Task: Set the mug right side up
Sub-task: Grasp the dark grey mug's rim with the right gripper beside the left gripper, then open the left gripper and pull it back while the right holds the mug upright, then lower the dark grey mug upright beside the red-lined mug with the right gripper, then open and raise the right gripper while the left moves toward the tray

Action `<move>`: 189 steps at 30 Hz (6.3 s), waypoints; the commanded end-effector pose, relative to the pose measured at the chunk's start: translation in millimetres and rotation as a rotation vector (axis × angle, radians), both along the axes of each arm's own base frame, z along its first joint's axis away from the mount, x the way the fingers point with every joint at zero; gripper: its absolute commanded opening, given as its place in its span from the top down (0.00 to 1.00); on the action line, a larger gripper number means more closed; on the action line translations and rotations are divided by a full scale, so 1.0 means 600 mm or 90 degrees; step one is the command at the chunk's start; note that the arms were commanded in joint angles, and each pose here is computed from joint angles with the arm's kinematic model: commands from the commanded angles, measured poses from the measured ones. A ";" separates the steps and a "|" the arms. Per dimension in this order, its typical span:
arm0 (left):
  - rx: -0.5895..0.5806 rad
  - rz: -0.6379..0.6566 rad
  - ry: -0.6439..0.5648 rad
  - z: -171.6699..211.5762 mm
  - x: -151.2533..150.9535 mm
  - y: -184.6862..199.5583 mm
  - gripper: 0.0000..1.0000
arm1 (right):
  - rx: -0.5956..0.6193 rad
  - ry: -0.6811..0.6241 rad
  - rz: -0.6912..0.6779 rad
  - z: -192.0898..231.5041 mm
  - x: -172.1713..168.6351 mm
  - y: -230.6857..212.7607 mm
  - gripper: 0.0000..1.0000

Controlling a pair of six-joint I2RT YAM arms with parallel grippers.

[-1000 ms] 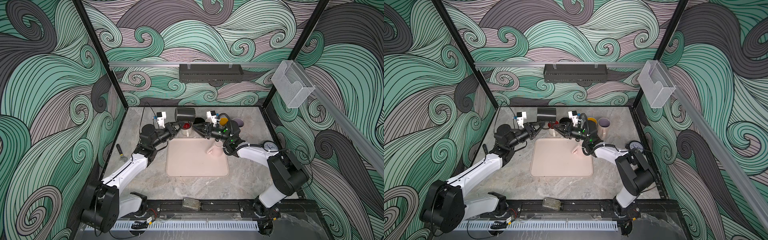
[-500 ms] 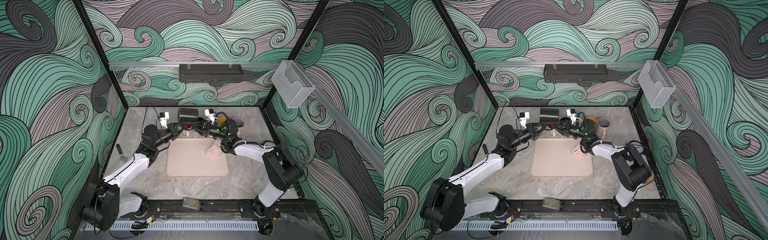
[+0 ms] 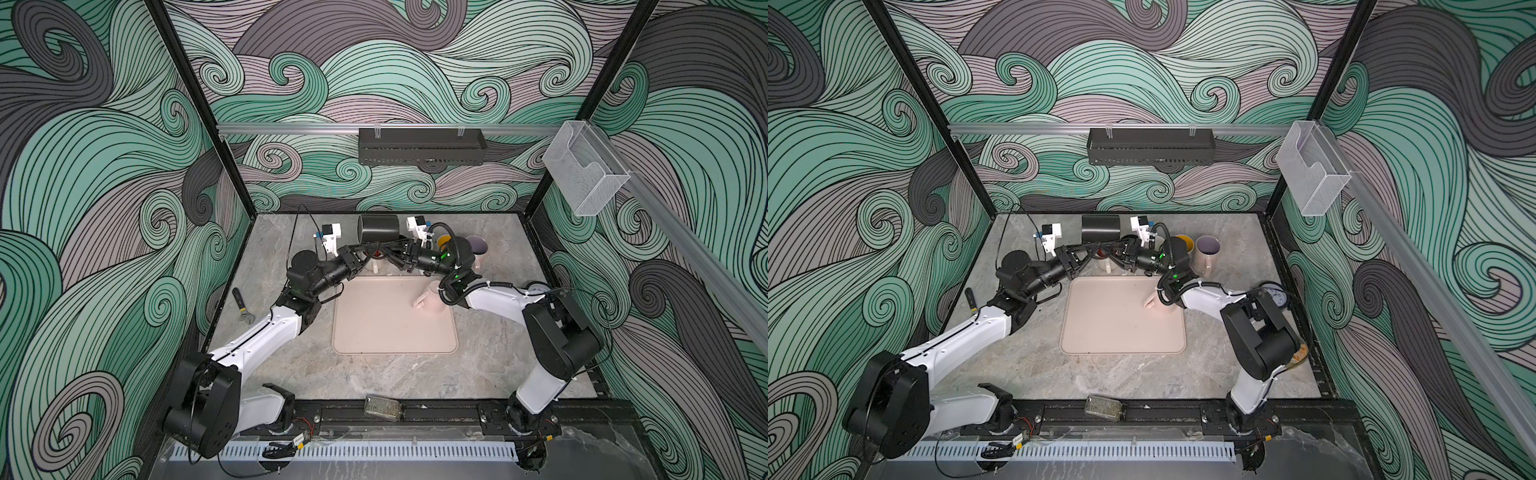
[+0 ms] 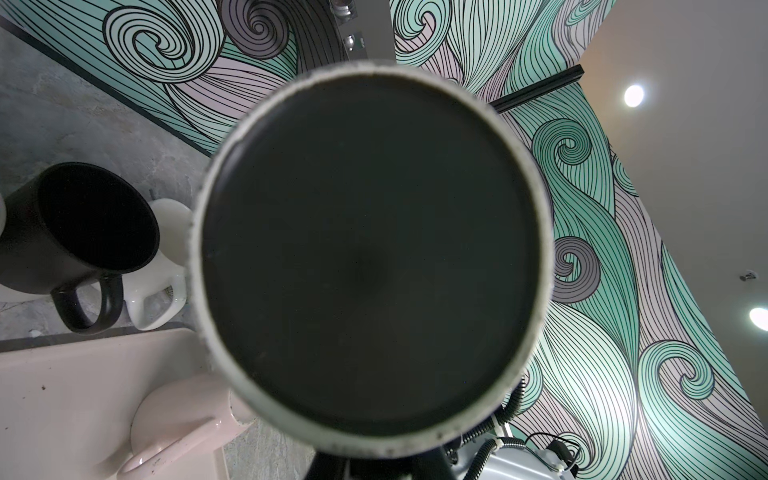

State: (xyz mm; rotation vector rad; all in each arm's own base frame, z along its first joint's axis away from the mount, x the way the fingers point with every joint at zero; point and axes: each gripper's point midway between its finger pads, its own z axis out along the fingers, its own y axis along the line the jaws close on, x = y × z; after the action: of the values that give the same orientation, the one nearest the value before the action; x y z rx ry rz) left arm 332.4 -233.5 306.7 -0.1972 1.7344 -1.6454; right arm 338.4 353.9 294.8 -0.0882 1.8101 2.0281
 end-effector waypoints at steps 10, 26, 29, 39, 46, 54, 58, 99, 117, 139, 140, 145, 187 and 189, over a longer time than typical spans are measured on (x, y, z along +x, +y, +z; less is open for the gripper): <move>-0.012 -0.040 -0.063 0.044 -0.024 -0.018 1.00 | 0.050 -0.052 -0.017 0.059 0.011 -0.003 0.79; 0.219 0.037 0.020 -0.036 -0.019 0.022 0.24 | 0.041 -0.060 -0.021 0.059 0.018 -0.001 1.00; 0.328 0.076 0.012 -0.057 -0.025 0.053 0.20 | 0.024 -0.060 -0.027 0.052 0.025 0.000 1.00; 0.548 0.220 0.038 -0.100 -0.058 0.171 0.19 | -0.237 -0.080 -0.076 -0.004 0.049 0.022 1.00; 0.511 0.249 0.065 -0.126 -0.078 0.186 0.22 | -0.454 -0.150 -0.155 -0.017 0.066 0.036 1.00; 0.503 0.218 0.109 -0.155 -0.094 0.179 0.22 | -0.617 -0.199 -0.211 -0.034 0.082 0.076 1.00; 0.491 0.193 0.129 -0.167 -0.102 0.169 0.23 | -0.663 -0.211 -0.225 -0.043 0.098 0.092 1.00; 0.480 0.102 0.131 -0.213 -0.123 0.132 0.22 | -0.808 -0.246 -0.190 -0.228 0.194 0.204 1.00; 0.481 0.099 0.133 -0.216 -0.120 0.129 0.22 | -0.875 -0.234 -0.195 -0.302 0.205 0.188 1.00; 0.476 0.100 0.134 -0.219 -0.115 0.125 0.22 | -0.917 -0.202 -0.213 -0.324 0.204 0.158 0.93; 0.476 0.100 0.135 -0.220 -0.115 0.126 0.22 | -0.916 -0.201 -0.216 -0.321 0.204 0.157 0.89; 0.475 0.100 0.134 -0.221 -0.117 0.125 0.21 | -0.905 -0.198 -0.218 -0.306 0.200 0.156 0.76; 0.640 0.024 0.049 -0.234 -0.087 0.064 0.23 | -0.798 -0.231 -0.282 -0.152 0.018 -0.117 0.62; 0.654 -0.001 0.033 -0.235 -0.083 0.041 0.24 | -0.801 -0.215 -0.298 -0.157 0.013 -0.148 0.62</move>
State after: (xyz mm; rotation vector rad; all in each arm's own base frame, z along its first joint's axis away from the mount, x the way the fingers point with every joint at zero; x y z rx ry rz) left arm 277.7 -198.8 158.8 0.1472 2.3887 -0.6446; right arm 347.4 290.8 197.2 -0.3627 2.2708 0.3822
